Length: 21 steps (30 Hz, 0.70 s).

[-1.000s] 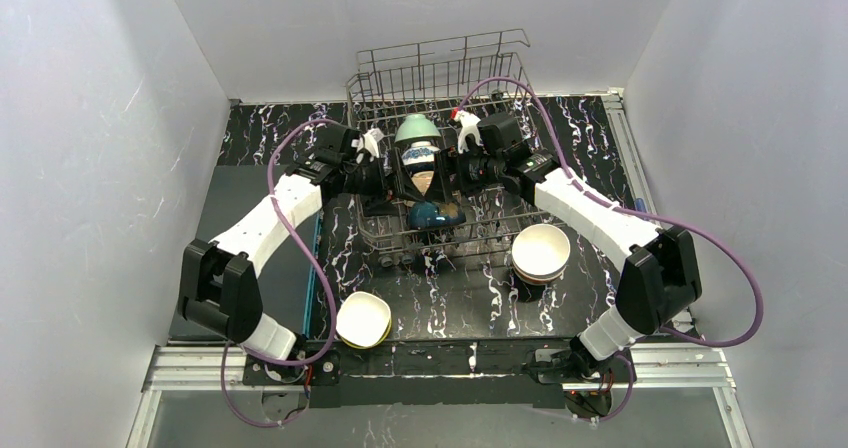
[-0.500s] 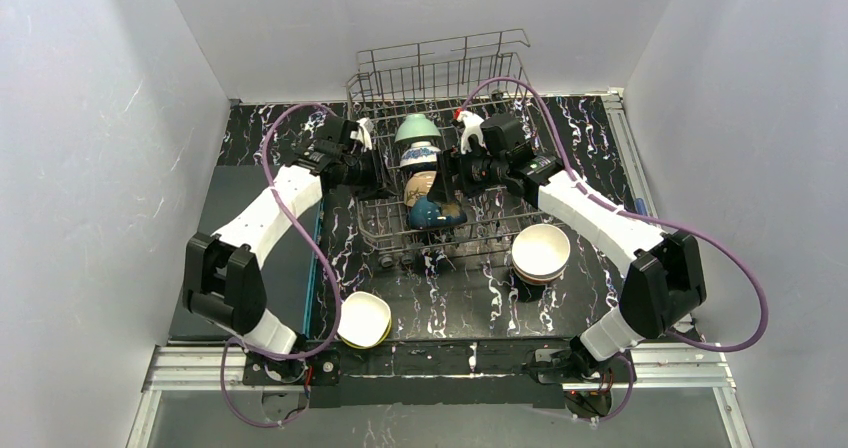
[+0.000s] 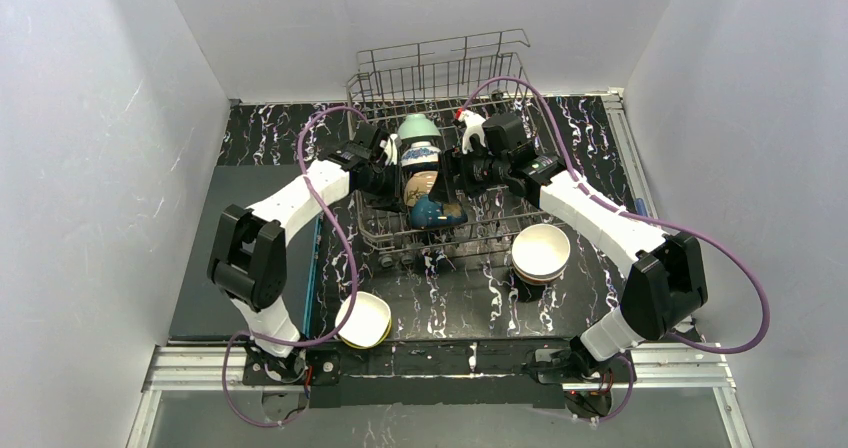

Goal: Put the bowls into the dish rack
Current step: Adjust the bowl in the dish rack.

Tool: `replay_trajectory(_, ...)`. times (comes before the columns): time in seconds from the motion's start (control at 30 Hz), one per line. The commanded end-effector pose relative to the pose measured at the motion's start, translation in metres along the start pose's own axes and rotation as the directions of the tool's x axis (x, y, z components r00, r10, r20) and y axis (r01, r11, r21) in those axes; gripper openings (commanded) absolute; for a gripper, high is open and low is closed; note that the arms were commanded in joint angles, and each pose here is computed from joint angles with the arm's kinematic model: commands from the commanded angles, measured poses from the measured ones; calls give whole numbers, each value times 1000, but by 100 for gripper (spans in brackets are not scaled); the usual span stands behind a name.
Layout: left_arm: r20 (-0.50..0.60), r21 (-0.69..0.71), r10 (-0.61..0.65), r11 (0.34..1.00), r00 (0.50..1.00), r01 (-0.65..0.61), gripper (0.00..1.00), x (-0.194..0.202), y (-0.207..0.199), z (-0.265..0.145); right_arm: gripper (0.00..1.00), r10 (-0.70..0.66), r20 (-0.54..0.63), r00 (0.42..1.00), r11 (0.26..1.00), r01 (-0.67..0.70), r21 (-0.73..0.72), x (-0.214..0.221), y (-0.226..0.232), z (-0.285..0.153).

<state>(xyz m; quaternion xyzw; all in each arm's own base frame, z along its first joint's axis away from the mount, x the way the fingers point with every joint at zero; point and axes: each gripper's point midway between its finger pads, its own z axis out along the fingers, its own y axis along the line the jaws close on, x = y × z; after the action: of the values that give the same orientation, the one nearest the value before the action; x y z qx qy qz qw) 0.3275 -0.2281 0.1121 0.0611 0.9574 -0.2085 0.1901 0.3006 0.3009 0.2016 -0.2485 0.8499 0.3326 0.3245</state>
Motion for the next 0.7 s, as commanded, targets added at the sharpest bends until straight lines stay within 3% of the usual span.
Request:
replay_trajectory(0.0, -1, 57, 3, 998, 1000, -2, 18, -1, -16, 1, 84, 10, -151, 988, 999, -4, 40, 44, -13, -7)
replay_trajectory(0.47, 96, 55, -84, 995, 992, 79, 17, -24, -18, 23, 83, 22, -222, 975, 999, -14, 38, 64, -19, 1)
replay_trajectory(0.67, 164, 48, -100, 994, 981, 94, 12, -39, -18, 20, 83, 31, -249, 968, 998, -16, 61, 71, -24, 3)
